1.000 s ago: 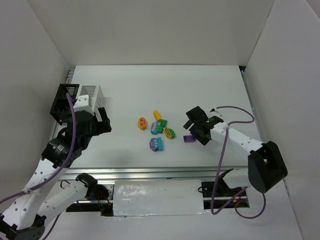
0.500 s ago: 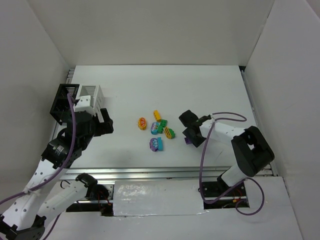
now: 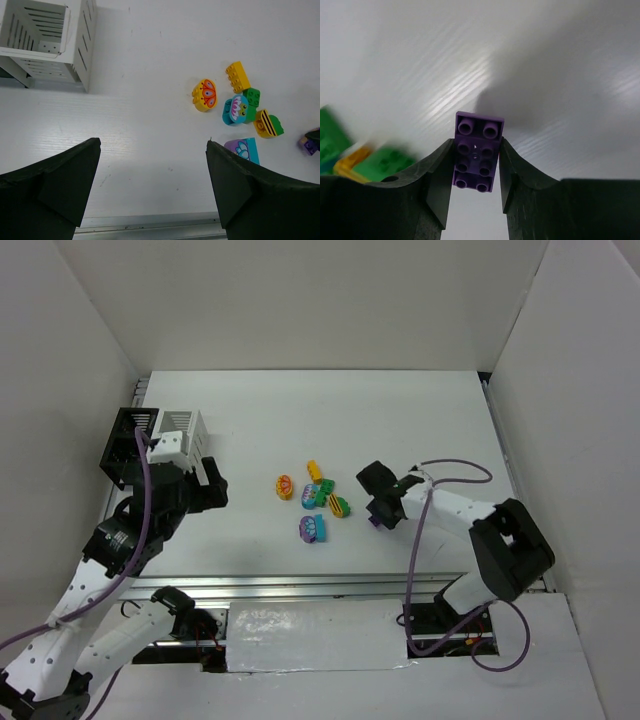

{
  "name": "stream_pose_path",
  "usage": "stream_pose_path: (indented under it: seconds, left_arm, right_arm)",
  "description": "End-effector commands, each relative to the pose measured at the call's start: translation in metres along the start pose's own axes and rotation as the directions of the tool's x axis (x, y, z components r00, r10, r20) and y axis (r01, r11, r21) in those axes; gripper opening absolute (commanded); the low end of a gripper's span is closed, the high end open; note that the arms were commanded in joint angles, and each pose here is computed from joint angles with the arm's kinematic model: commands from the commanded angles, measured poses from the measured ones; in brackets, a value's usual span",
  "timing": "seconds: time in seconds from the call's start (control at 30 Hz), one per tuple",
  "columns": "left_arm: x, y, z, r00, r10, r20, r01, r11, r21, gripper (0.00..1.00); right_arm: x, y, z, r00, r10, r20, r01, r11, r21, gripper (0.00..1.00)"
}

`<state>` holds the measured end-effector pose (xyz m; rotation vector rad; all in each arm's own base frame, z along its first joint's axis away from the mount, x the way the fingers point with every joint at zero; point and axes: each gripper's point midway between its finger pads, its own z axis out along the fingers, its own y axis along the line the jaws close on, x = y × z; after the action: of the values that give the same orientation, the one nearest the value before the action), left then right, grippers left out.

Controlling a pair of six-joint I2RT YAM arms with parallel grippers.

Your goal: Sort the legos into containers by color

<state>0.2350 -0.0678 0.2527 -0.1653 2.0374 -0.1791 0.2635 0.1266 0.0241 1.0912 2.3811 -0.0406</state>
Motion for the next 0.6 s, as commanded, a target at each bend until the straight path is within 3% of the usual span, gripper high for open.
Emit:
stream_pose_path:
  seconds: [0.0, 0.03, 0.07, 0.1, 0.13, 0.17, 0.2, 0.27, 0.33, 0.43, 0.5, 0.57]
  left_arm:
    - [-0.011, -0.019, -0.002, 1.000, 0.001, 0.011, -0.002, 0.996, 0.094, 0.99]
    - [-0.008, -0.036, -0.005, 1.000, -0.010, -0.020, 0.013, 0.984, 0.179, 0.99]
    - [-0.007, -0.047, -0.008, 0.999, -0.019, -0.034, 0.027, 0.971, 0.237, 1.00]
    - [-0.005, -0.058, -0.011, 0.998, -0.026, -0.053, 0.041, 0.954, 0.297, 0.99]
    - [-0.009, -0.073, -0.015, 0.998, -0.045, -0.049, 0.060, 0.927, 0.370, 1.00]
    - [0.001, -0.094, -0.024, 0.992, -0.057, -0.112, 0.105, 0.871, 0.481, 0.99]
    - [-0.010, -0.111, -0.032, 0.993, -0.084, -0.081, 0.115, 0.816, 0.566, 1.00]
    - [0.002, -0.137, -0.050, 0.985, -0.099, -0.140, 0.170, 0.681, 0.712, 0.99]
    - [-0.014, -0.156, -0.063, 0.981, -0.161, -0.111, 0.184, 0.563, 0.806, 1.00]
    - [-0.013, -0.173, -0.071, 0.975, -0.167, -0.149, 0.210, 0.456, 0.865, 1.00]
    - [-0.008, -0.186, -0.070, 0.976, -0.138, -0.171, 0.215, 0.436, 0.874, 0.98]
    - [-0.004, -0.194, -0.065, 0.983, -0.107, -0.152, 0.185, 0.463, 0.867, 0.97]
  right_arm:
    - [-0.008, 0.051, -0.044, 0.985, -0.151, 0.086, 0.171, 0.928, -0.330, 0.00]
    - [-0.013, 0.082, -0.080, 0.982, -0.146, 0.122, 0.188, 0.838, -0.513, 0.00]
    - [-0.006, 0.083, -0.090, 0.961, -0.232, 0.149, 0.275, 0.776, -0.567, 0.00]
    - [-0.003, 0.088, -0.106, 0.963, -0.234, 0.130, 0.263, 0.737, -0.622, 0.00]
    - [-0.009, 0.083, -0.118, 0.967, -0.217, 0.131, 0.250, 0.737, -0.628, 0.00]
    - [-0.019, 0.088, -0.132, 0.981, -0.157, 0.115, 0.194, 0.747, -0.635, 0.00]
    - [-0.030, 0.084, -0.136, 0.986, -0.104, 0.130, 0.162, 0.783, -0.600, 0.00]
    - [-0.040, 0.079, -0.152, 0.994, -0.037, 0.100, 0.087, 0.819, -0.567, 0.00]
    - [-0.043, 0.082, -0.173, 0.995, -0.003, 0.098, 0.059, 0.817, -0.574, 0.00]
    - [-0.040, 0.100, -0.216, 0.995, 0.014, 0.100, 0.052, 0.776, -0.629, 0.00]
    - [-0.033, 0.103, -0.221, 0.994, -0.002, 0.107, 0.065, 0.806, -0.588, 0.00]
    - [-0.033, 0.116, -0.242, 0.992, 0.008, 0.123, 0.069, 0.795, -0.603, 0.00]
